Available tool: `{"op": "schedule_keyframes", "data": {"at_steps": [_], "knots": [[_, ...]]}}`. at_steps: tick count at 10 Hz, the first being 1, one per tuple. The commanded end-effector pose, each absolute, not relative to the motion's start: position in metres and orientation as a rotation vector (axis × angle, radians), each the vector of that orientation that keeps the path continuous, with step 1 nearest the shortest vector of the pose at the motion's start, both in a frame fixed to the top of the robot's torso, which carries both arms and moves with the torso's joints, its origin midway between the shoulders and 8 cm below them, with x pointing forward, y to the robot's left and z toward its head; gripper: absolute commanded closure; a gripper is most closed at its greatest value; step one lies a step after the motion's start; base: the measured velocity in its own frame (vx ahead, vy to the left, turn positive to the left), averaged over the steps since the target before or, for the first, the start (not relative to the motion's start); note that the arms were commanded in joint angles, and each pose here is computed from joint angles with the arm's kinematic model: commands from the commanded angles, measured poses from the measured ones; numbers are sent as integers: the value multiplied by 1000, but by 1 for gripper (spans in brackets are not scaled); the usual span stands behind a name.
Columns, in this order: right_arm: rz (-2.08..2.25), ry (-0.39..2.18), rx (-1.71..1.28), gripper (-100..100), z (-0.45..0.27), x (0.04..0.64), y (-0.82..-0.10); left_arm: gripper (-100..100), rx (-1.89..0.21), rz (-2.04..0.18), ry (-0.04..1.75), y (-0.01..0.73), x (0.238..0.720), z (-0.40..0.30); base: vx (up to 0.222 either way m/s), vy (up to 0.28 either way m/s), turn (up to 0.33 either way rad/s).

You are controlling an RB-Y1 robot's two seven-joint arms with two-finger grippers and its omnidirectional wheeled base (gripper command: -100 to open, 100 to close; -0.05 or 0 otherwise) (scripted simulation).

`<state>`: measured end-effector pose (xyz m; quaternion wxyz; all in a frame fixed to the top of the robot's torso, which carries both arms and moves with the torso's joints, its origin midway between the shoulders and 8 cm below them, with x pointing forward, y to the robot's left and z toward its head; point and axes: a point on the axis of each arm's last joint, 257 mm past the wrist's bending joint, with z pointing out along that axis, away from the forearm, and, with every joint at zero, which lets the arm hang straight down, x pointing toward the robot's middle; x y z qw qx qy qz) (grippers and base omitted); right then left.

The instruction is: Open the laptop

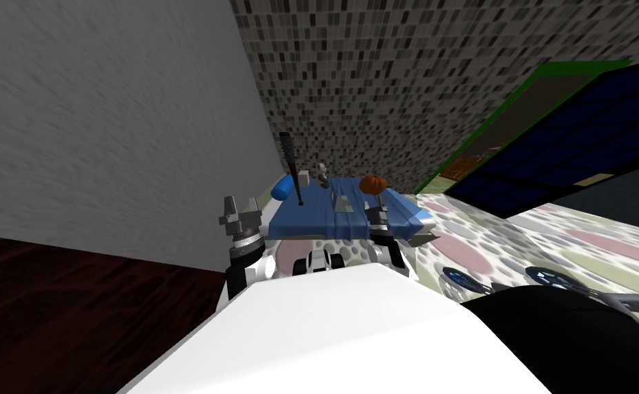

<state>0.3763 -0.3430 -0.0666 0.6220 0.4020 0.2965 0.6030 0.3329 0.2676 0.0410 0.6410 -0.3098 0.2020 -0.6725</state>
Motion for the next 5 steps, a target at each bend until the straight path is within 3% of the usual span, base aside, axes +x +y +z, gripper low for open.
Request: {"op": "schedule_keyframes", "data": {"at_steps": [1,5], "knots": [[1425,654,986,-100,-84,378,-358,0,-706,-1533,461,268,333,41,-22,10,59],[1486,586,1092,-100,-110,381,-388,0,-706,-1533,461,268,333,41,-26,7,112]]}}
